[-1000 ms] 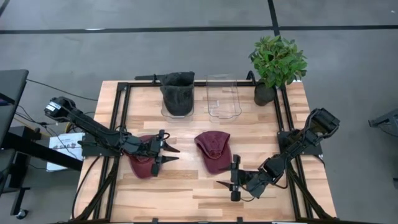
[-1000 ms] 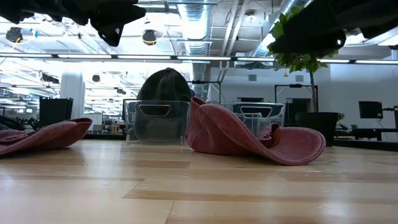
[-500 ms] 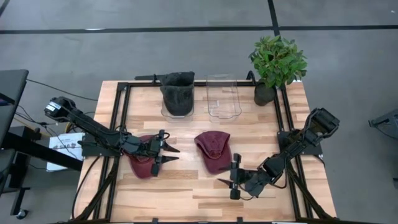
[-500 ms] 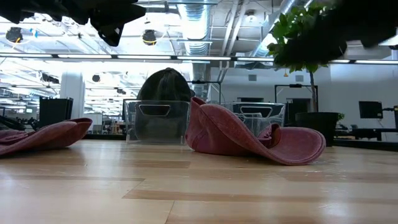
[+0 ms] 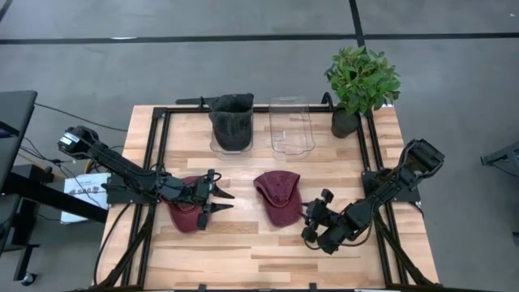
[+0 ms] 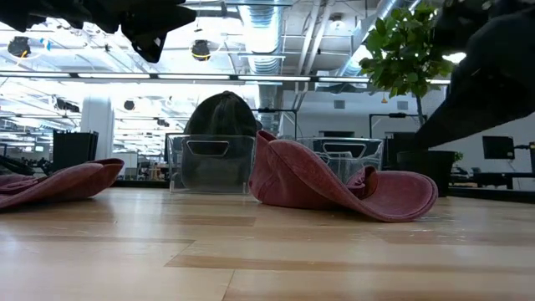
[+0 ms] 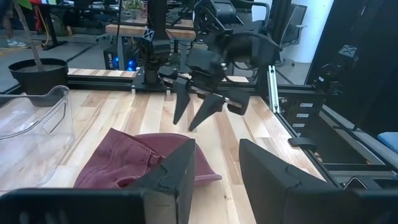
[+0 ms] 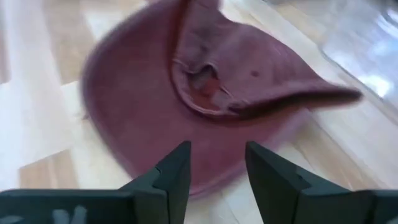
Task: Pick & Place hat
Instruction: Put the right red cap into the right transparent bin
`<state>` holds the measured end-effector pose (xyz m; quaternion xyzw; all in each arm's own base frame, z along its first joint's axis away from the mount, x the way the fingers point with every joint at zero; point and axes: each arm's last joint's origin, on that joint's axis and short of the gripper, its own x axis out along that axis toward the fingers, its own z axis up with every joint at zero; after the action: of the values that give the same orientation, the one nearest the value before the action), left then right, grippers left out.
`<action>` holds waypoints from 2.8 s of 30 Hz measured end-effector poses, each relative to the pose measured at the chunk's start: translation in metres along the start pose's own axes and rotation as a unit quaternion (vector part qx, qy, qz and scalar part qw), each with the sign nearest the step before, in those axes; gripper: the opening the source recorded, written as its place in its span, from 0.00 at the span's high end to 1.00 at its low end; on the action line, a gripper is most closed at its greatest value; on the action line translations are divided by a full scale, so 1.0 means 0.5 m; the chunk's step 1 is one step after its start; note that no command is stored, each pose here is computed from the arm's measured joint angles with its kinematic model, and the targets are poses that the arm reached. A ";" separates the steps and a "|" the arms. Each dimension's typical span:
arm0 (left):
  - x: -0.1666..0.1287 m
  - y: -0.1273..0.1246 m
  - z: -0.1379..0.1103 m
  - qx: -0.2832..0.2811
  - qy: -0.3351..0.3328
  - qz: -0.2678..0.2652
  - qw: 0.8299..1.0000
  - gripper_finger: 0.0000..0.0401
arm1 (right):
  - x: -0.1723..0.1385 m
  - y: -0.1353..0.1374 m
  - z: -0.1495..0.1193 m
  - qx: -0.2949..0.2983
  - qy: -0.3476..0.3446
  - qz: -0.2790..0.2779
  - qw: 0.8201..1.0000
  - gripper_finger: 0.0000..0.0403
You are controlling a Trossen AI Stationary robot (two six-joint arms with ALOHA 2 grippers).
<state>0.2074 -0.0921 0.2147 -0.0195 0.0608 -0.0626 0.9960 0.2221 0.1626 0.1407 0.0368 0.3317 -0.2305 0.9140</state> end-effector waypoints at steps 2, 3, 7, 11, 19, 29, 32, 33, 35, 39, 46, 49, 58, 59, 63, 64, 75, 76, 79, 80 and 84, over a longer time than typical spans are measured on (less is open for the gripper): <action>0.000 0.000 0.000 0.000 0.000 0.000 1.000 0.70 | 0.001 -0.007 -0.003 0.027 0.010 -0.012 1.000 0.62; 0.000 0.000 0.000 0.000 0.000 0.000 1.000 0.70 | 0.003 -0.010 -0.004 0.043 0.017 -0.015 0.999 0.61; 0.000 0.000 0.000 -0.007 0.000 0.000 1.000 0.70 | 0.019 -0.025 -0.012 0.091 0.045 -0.019 0.995 0.56; 0.000 0.000 0.000 -0.013 0.000 0.000 1.000 0.70 | 0.039 -0.038 -0.025 0.123 0.043 -0.006 0.991 0.49; 0.000 0.000 0.000 -0.013 0.000 0.000 1.000 0.70 | 0.075 -0.065 -0.047 0.163 0.018 0.055 0.985 0.45; 0.000 0.000 0.001 -0.014 -0.003 0.000 1.000 0.70 | 0.085 -0.071 -0.037 0.169 -0.032 0.122 0.978 0.90; 0.000 0.000 0.001 -0.014 -0.003 0.000 1.000 0.70 | 0.083 -0.068 -0.031 0.173 -0.043 0.125 0.976 0.96; 0.000 0.000 0.001 -0.014 -0.003 -0.001 1.000 0.70 | 0.082 -0.067 -0.031 0.167 -0.045 0.127 0.977 0.97; 0.000 0.000 0.001 -0.014 -0.003 0.000 1.000 0.70 | 0.075 -0.060 -0.031 0.143 -0.061 0.131 0.979 0.98; 0.000 0.000 0.001 -0.014 -0.004 -0.001 1.000 0.70 | 0.058 -0.043 -0.024 0.087 -0.090 0.128 0.984 0.99; 0.029 -0.007 -0.020 0.030 0.011 -0.025 0.999 0.70 | 0.043 -0.025 0.004 0.020 -0.133 0.109 0.985 0.99; 0.062 -0.016 -0.024 0.083 0.025 -0.049 0.995 0.70 | 0.033 -0.017 0.024 0.008 -0.144 0.122 0.982 0.99; 0.099 -0.045 -0.023 0.215 0.028 -0.054 0.975 0.70 | -0.078 0.003 0.036 -0.033 -0.186 0.215 0.958 1.00; 0.097 -0.047 -0.023 0.227 0.027 -0.045 0.972 0.70 | -0.093 0.005 0.036 -0.034 -0.191 0.226 0.955 1.00; 0.091 -0.059 -0.026 0.310 0.032 -0.007 0.950 0.70 | -0.142 0.005 0.031 -0.024 -0.216 0.239 0.946 1.00; 0.089 -0.063 -0.027 0.336 0.034 -0.003 0.941 0.70 | -0.152 0.004 0.032 -0.019 -0.221 0.240 0.945 1.00; 0.090 -0.059 -0.010 0.582 0.016 0.043 0.812 0.70 | -0.151 -0.017 0.059 0.087 -0.160 0.313 0.932 1.00; 0.090 -0.058 -0.007 0.599 0.014 0.049 0.799 0.70 | -0.144 -0.019 0.061 0.095 -0.150 0.314 0.932 1.00; 0.090 -0.059 -0.006 0.648 0.012 0.046 0.760 0.70 | -0.126 -0.023 0.071 0.115 -0.128 0.329 0.928 1.00; 0.090 -0.060 -0.005 0.659 0.008 0.043 0.751 0.70 | -0.122 -0.025 0.075 0.120 -0.125 0.334 0.926 1.00; 0.090 -0.060 -0.005 0.691 0.007 0.038 0.722 0.70 | -0.108 -0.033 0.090 0.139 -0.111 0.349 0.920 1.00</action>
<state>0.2478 -0.1279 0.2081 0.6769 0.0078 -0.0495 0.7343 0.2047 0.1592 0.2109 0.2512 0.1587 0.0563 0.9532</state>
